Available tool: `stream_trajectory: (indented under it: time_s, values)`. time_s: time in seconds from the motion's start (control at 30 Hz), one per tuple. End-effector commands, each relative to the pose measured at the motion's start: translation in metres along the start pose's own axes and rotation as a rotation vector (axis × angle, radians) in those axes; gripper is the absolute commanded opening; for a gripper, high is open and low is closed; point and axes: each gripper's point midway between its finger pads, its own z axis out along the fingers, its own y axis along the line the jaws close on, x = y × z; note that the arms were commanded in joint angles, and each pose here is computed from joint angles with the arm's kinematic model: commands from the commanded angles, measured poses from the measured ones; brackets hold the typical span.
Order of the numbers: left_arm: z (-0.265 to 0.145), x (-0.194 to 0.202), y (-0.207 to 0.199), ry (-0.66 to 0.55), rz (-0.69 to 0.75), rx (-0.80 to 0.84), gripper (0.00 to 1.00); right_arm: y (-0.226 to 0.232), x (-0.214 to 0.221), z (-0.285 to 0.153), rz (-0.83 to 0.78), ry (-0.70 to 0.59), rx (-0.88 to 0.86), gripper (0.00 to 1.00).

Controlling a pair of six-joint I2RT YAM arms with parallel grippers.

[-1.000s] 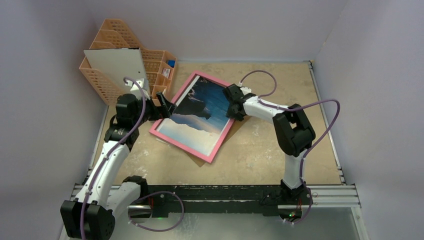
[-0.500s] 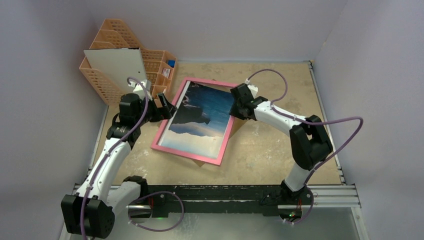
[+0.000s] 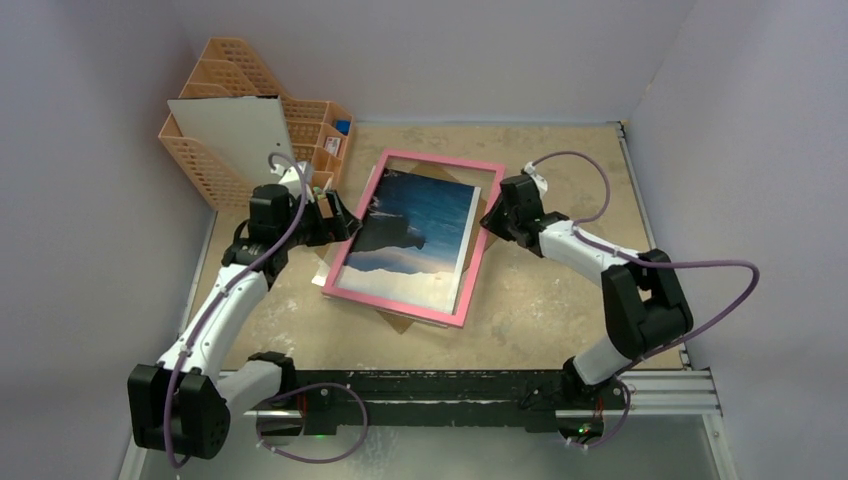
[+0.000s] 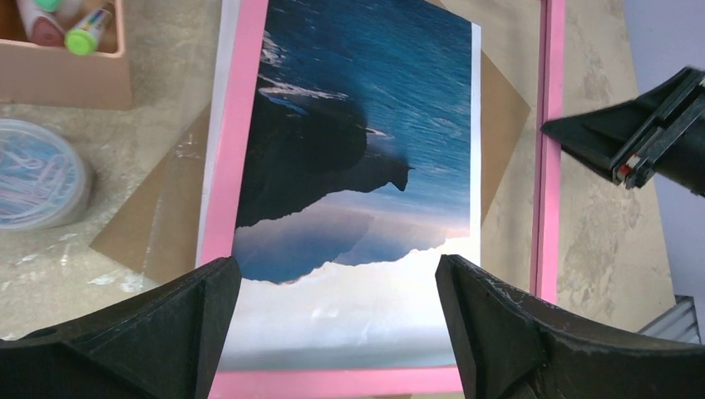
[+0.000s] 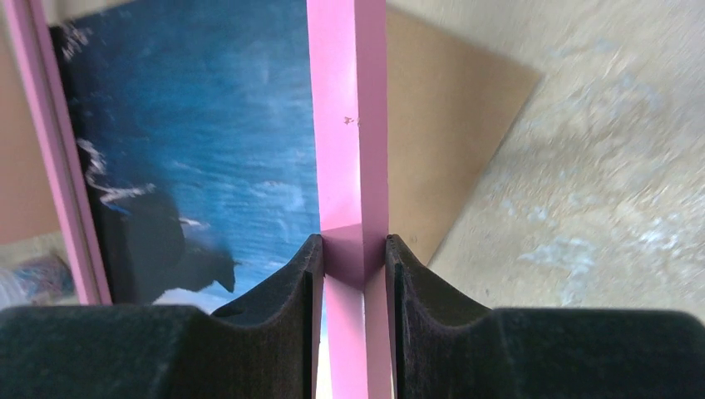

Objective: Put the photo into the frame

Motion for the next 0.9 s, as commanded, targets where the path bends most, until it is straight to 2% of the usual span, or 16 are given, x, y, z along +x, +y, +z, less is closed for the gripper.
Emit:
stream_trajectory:
  time_s: [0.0, 0.23, 0.4, 0.57, 0.8, 0.87]
  values:
    - [0.003, -0.008, -0.024, -0.018, 0.028, 0.080, 0.93, 0.051, -0.057, -0.029, 0.052, -0.171, -0.220, 0.10]
    - [0.011, -0.009, -0.054, -0.005, 0.050, 0.130, 0.93, 0.055, -0.070, -0.054, 0.078, -0.193, -0.272, 0.10]
    - [0.023, 0.011, -0.105, 0.035, 0.045, 0.305, 0.93, 0.051, -0.076, -0.065, 0.086, -0.184, -0.240, 0.10]
    - [0.048, 0.036, -0.147, 0.053, 0.086, 0.367, 0.93, 0.034, -0.059, -0.054, 0.084, -0.151, -0.195, 0.12]
    - [0.102, 0.085, -0.196, 0.141, 0.173, 0.273, 0.87, -0.006, -0.036, -0.028, 0.059, -0.078, -0.007, 0.36]
    - [0.120, 0.108, -0.202, 0.192, 0.216, 0.210, 0.84, -0.018, -0.033, -0.026, 0.048, -0.080, 0.040, 0.51]
